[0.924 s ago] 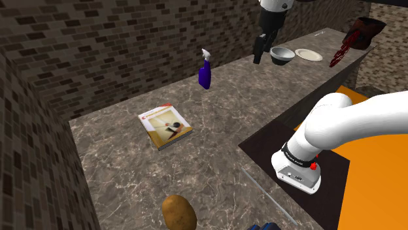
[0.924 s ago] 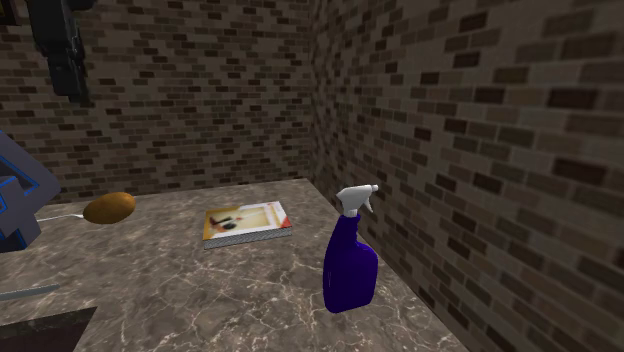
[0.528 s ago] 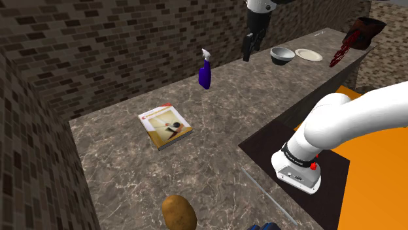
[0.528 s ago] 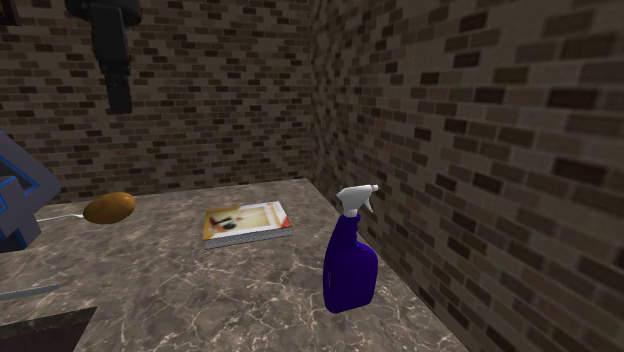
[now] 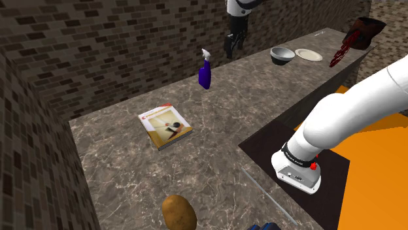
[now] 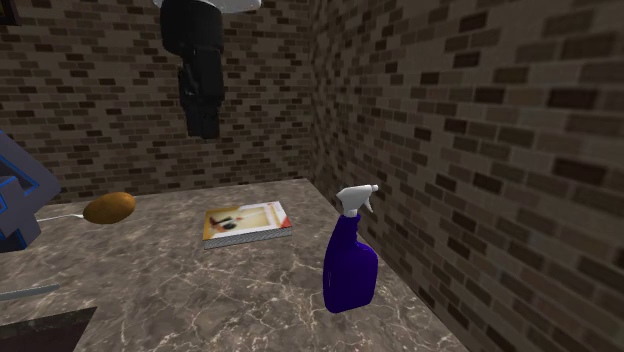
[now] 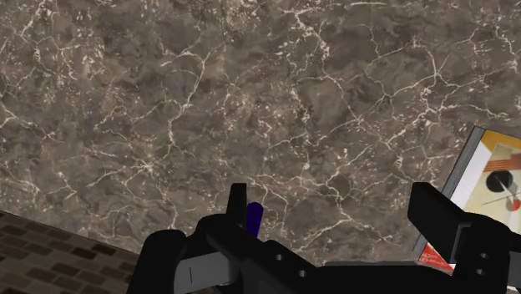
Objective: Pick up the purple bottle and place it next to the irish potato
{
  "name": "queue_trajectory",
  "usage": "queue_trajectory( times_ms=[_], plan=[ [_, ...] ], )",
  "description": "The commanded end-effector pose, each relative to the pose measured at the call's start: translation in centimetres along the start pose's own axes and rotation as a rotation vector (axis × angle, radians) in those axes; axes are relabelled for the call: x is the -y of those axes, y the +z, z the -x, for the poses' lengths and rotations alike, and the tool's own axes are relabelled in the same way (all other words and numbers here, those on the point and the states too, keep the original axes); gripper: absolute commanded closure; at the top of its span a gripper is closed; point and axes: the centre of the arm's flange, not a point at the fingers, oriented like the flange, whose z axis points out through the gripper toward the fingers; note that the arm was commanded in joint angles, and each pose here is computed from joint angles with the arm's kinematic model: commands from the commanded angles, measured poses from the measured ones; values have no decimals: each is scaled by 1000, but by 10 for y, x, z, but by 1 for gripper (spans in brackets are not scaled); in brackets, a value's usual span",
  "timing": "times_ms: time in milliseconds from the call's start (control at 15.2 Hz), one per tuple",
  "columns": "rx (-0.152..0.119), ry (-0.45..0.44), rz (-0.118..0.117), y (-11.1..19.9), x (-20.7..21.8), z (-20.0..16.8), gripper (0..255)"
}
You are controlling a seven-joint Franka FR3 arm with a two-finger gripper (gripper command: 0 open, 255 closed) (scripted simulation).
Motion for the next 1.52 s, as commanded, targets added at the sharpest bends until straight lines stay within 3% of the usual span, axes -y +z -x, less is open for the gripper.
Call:
queue_trajectory(
  times_ms=[0, 924, 1452],
  plan=[
    [4, 3, -1, 9, -10, -26, 0],
    [34, 23, -8, 74, -74, -189, 0],
    [34, 23, -8, 114, -73, -188, 0]
  ],
)
